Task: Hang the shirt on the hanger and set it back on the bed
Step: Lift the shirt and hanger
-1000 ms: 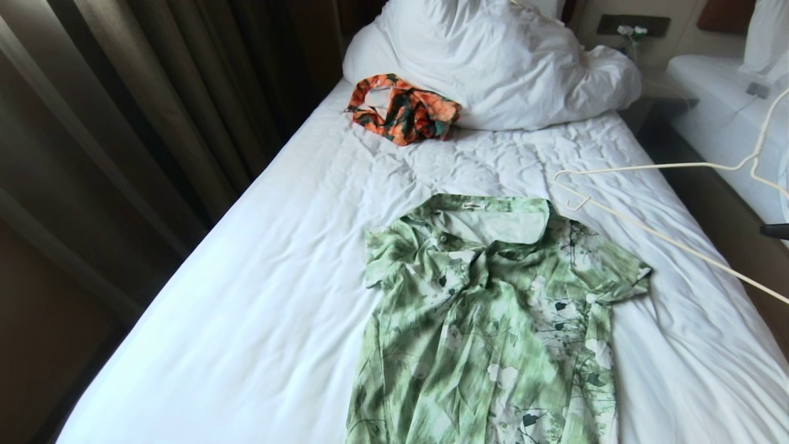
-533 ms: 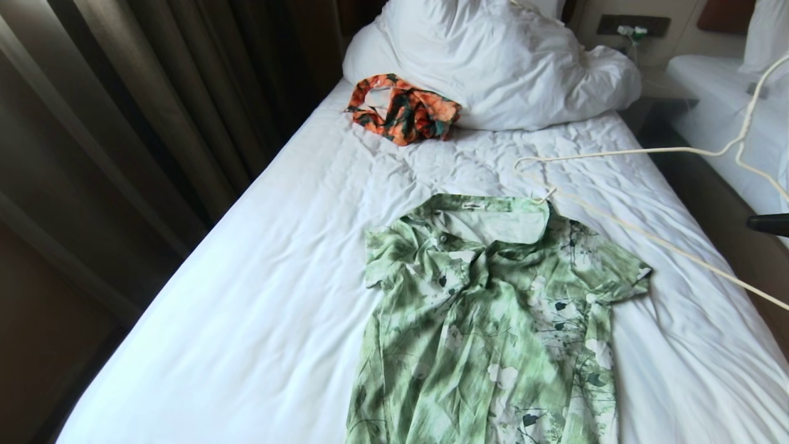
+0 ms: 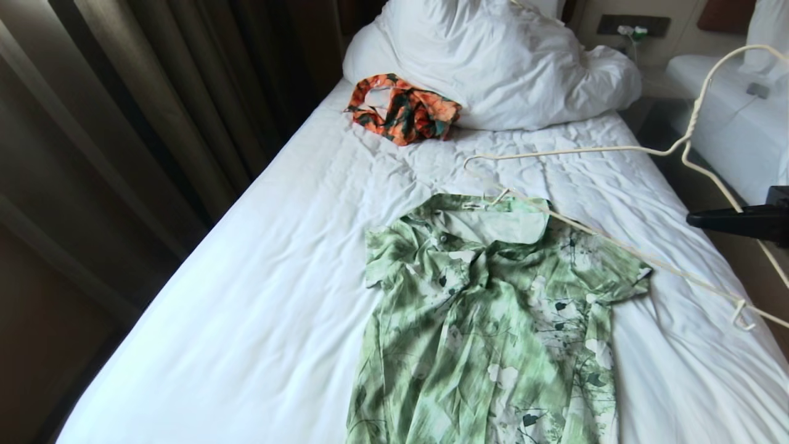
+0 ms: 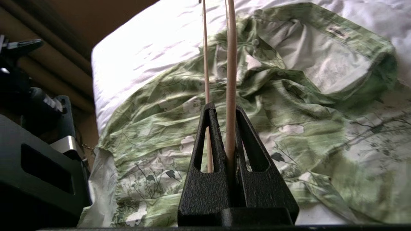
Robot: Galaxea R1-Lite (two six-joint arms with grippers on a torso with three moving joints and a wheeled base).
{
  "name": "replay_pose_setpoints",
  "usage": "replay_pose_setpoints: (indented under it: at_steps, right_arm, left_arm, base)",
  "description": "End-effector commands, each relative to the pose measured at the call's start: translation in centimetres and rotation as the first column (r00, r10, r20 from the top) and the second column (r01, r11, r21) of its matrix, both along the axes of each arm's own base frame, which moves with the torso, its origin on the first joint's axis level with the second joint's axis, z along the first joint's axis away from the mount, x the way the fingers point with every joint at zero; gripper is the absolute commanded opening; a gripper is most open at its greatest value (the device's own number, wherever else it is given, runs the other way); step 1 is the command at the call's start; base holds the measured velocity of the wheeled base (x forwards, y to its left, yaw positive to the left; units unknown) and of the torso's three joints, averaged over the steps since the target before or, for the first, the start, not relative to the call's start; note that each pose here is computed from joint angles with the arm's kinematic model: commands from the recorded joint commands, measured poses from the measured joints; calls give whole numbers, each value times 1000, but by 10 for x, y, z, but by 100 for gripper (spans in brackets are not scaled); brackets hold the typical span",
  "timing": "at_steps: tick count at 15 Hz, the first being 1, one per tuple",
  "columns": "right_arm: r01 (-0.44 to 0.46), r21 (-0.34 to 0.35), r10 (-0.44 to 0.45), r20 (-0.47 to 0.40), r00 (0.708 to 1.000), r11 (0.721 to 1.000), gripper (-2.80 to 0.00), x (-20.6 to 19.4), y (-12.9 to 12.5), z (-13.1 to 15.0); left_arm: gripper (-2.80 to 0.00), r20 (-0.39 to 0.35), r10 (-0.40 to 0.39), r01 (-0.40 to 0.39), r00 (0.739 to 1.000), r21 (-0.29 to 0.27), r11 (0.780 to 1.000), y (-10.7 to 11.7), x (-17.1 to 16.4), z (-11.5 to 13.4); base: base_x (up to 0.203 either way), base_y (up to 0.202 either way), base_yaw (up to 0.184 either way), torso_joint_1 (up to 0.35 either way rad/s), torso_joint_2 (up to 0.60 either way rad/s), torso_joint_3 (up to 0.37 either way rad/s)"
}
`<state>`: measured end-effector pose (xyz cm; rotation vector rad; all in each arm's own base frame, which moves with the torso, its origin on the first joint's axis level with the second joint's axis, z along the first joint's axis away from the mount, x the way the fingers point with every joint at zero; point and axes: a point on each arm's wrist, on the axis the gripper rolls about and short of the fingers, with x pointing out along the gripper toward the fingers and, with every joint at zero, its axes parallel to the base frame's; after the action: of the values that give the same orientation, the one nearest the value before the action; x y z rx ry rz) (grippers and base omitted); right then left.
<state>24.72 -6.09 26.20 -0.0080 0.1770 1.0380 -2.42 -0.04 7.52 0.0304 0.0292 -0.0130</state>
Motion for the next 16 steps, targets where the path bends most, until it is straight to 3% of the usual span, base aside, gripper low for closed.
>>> replay_pose_setpoints:
  at_steps: [1, 6, 9, 11, 14, 16]
  right_arm:
    - [-91, 69, 91, -2, 996, 993, -280, 4, 2, -7]
    - [-94, 71, 90, 49, 995, 993, -280, -23, 4, 3]
    - [-49, 63, 44, 73, 996, 997, -280, -37, -3, 7]
    - [-18, 64, 14, 69, 998, 998, -280, -39, -9, 7]
    - [3, 74, -6, 45, 999, 997, -280, -39, -14, 0]
    - [4, 76, -7, 37, 999, 997, -280, -36, -15, -2]
  left_arm:
    - [-280, -1, 2, -2, 1000, 0, 1000, 0, 0, 0]
    - [-280, 6, 1, -1, 1000, 13, 1000, 0, 0, 0]
    - [-280, 27, 17, -16, 1000, -26, 1000, 0, 1, 1]
    - [-280, 26, 20, -20, 999, -12, 1000, 0, 1, 1]
    - [-280, 61, -57, 56, 996, 11, 998, -1, -3, 21]
    - [-280, 12, -135, 135, 991, 2, 991, -3, 4, 44]
  base:
    - [0, 0, 0, 0, 0, 0]
    - [0, 0, 0, 0, 0, 0]
    - [0, 0, 0, 0, 0, 0]
    - [0, 0, 0, 0, 0, 0]
    - [0, 0, 0, 0, 0, 0]
    - [0, 0, 0, 0, 0, 0]
